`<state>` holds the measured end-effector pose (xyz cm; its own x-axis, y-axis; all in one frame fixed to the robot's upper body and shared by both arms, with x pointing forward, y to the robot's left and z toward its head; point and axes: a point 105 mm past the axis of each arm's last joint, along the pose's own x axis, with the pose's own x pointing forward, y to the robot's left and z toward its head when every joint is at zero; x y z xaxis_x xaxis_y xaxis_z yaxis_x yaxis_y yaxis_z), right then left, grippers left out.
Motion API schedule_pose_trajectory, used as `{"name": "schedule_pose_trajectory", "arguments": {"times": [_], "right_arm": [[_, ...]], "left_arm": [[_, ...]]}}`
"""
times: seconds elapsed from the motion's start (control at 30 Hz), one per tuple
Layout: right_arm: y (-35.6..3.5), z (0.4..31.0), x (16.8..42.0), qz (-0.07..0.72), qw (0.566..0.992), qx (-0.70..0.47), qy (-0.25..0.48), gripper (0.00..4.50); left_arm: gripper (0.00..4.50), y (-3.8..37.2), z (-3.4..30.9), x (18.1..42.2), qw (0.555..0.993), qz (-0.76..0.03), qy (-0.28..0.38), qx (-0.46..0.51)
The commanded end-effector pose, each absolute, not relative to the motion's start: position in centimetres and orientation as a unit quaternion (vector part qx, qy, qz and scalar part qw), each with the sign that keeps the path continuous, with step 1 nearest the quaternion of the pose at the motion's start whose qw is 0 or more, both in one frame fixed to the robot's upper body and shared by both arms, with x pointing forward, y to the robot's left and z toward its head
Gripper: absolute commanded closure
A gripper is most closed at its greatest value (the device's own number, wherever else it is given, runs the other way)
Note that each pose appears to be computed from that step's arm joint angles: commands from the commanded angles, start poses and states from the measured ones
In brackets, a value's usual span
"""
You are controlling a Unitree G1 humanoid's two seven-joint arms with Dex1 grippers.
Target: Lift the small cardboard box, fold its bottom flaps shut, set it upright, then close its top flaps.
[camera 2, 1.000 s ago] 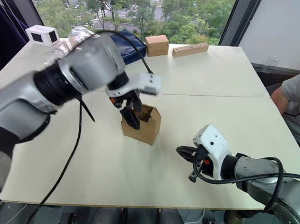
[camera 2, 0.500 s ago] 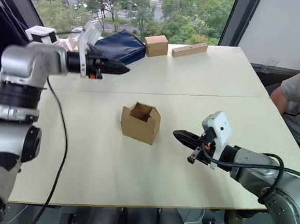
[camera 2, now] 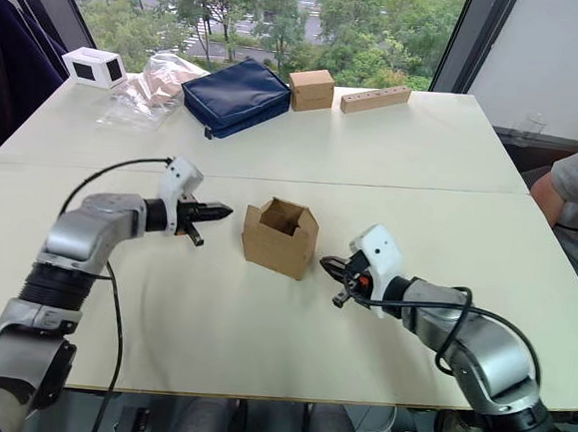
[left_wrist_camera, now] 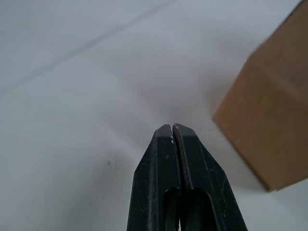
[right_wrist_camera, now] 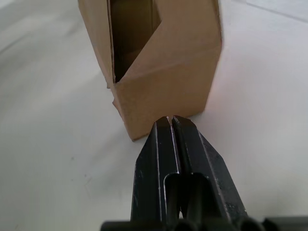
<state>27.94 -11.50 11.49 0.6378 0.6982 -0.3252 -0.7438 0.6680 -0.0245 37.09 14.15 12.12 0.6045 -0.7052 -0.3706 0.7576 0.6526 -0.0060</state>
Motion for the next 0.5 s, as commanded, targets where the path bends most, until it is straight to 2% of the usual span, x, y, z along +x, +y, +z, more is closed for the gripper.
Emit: {"name": "schedule_pose_trajectory", "arguments": {"times": [0.03, 0.33, 0.5], "right_arm": [[-10.7, 11.8, 27.9, 0.411, 0.898, -0.097, 0.127, 4.50], [-11.5, 11.3, 29.9, 0.377, 0.906, -0.154, 0.114, 4.50], [-10.8, 12.0, 29.6, 0.409, 0.895, -0.145, 0.106, 4.50]], "left_arm": [[4.49, 13.2, 13.0, 36.9, 0.887, -0.430, 0.148, 0.083], [4.49, 10.6, 11.1, 33.6, 0.847, -0.495, 0.173, 0.083], [4.49, 9.5, 10.7, 31.9, 0.829, -0.521, 0.182, 0.085]]}}
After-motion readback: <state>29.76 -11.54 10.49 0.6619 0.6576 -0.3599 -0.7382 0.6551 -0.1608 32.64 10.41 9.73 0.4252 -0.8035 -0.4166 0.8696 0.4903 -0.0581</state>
